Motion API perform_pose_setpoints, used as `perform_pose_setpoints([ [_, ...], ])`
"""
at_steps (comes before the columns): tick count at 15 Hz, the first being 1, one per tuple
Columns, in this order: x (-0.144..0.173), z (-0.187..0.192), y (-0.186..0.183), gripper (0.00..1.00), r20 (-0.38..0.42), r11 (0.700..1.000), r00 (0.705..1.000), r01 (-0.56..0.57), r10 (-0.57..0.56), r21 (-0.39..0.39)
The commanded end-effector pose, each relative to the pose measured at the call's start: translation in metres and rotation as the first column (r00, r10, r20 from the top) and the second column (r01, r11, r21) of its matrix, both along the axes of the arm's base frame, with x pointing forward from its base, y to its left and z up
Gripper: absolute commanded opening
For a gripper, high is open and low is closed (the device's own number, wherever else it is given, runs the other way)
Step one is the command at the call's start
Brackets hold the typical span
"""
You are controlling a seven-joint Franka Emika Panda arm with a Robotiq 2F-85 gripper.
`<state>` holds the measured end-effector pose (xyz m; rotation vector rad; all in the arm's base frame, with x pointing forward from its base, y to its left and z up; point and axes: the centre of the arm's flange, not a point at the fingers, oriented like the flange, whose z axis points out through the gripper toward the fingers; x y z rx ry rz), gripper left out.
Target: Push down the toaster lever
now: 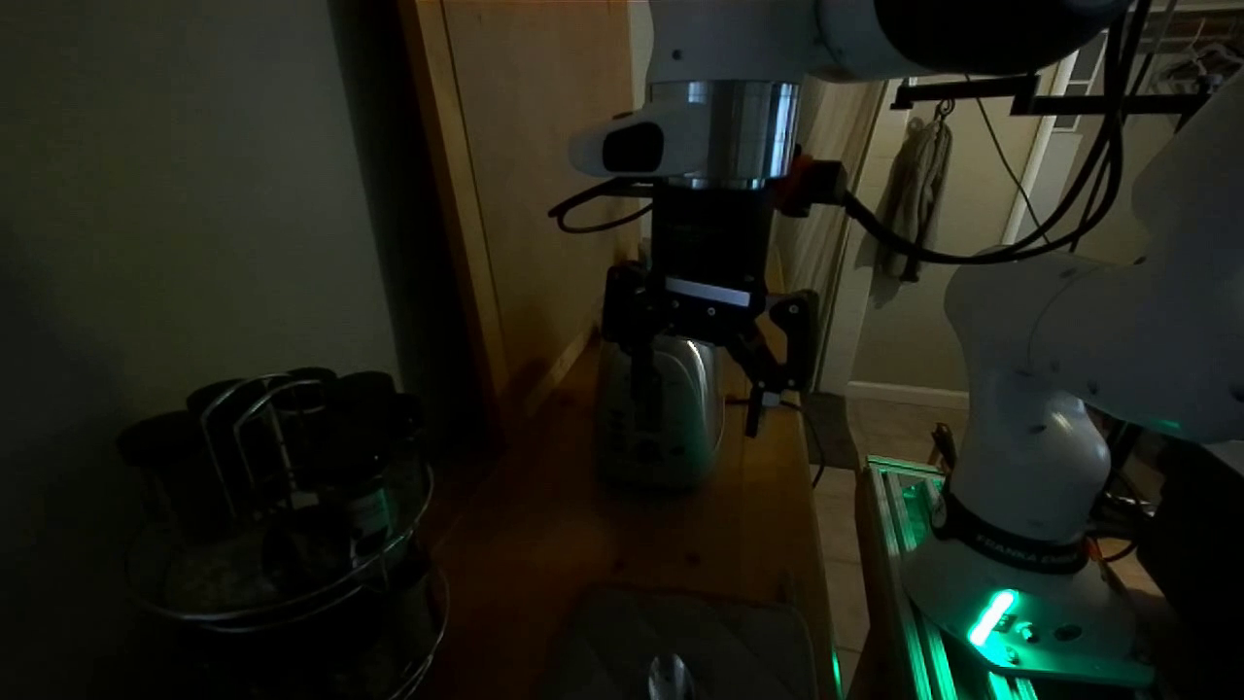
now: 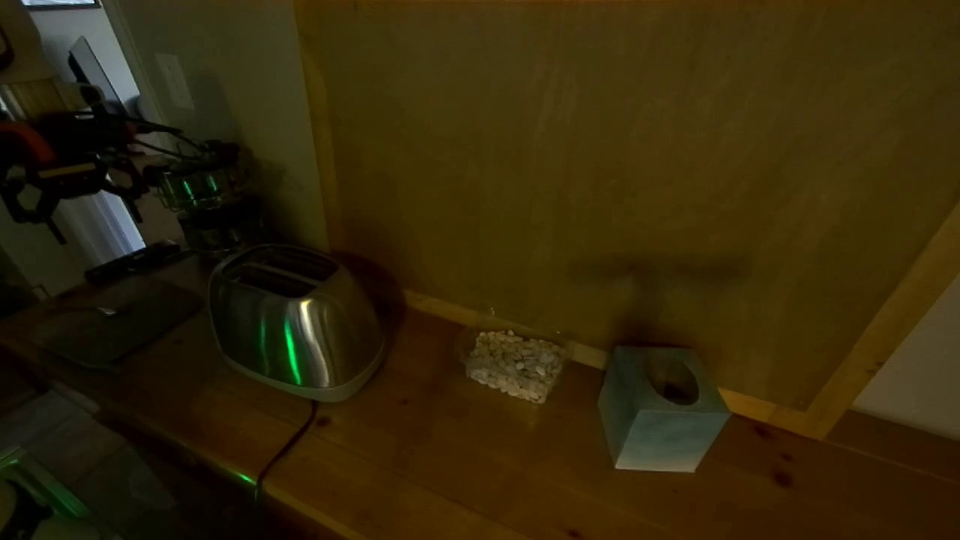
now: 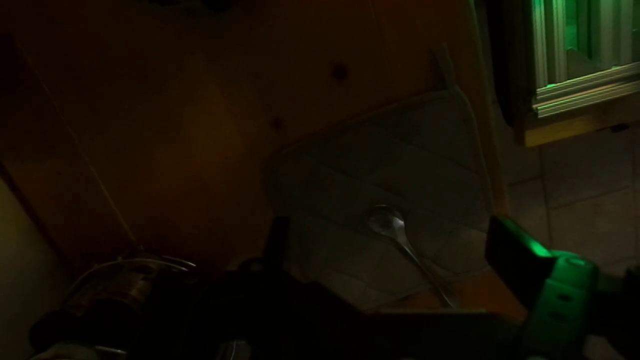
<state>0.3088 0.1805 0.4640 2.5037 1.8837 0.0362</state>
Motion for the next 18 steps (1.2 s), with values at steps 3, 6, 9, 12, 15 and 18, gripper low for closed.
perform_pose_setpoints([
  [3,0.0,0.0,0.0,1.0,0.0,1.0,1.0,0.0,0.0,0.0],
  [6,0.0,0.0,0.0,1.0,0.0,1.0,1.0,0.0,0.0,0.0],
  [9,0.0,0.0,0.0,1.0,0.0,1.0,1.0,0.0,0.0,0.0],
  [12,0.0,0.002,-0.013,1.0,0.002,0.999,0.999,-0.053,0.053,0.0],
  [15,0.006,0.003,-0.027,1.0,-0.013,0.971,0.971,-0.237,0.237,0.025],
  [18,0.011,0.0,-0.047,1.0,-0.065,0.923,0.921,-0.383,0.385,0.046],
])
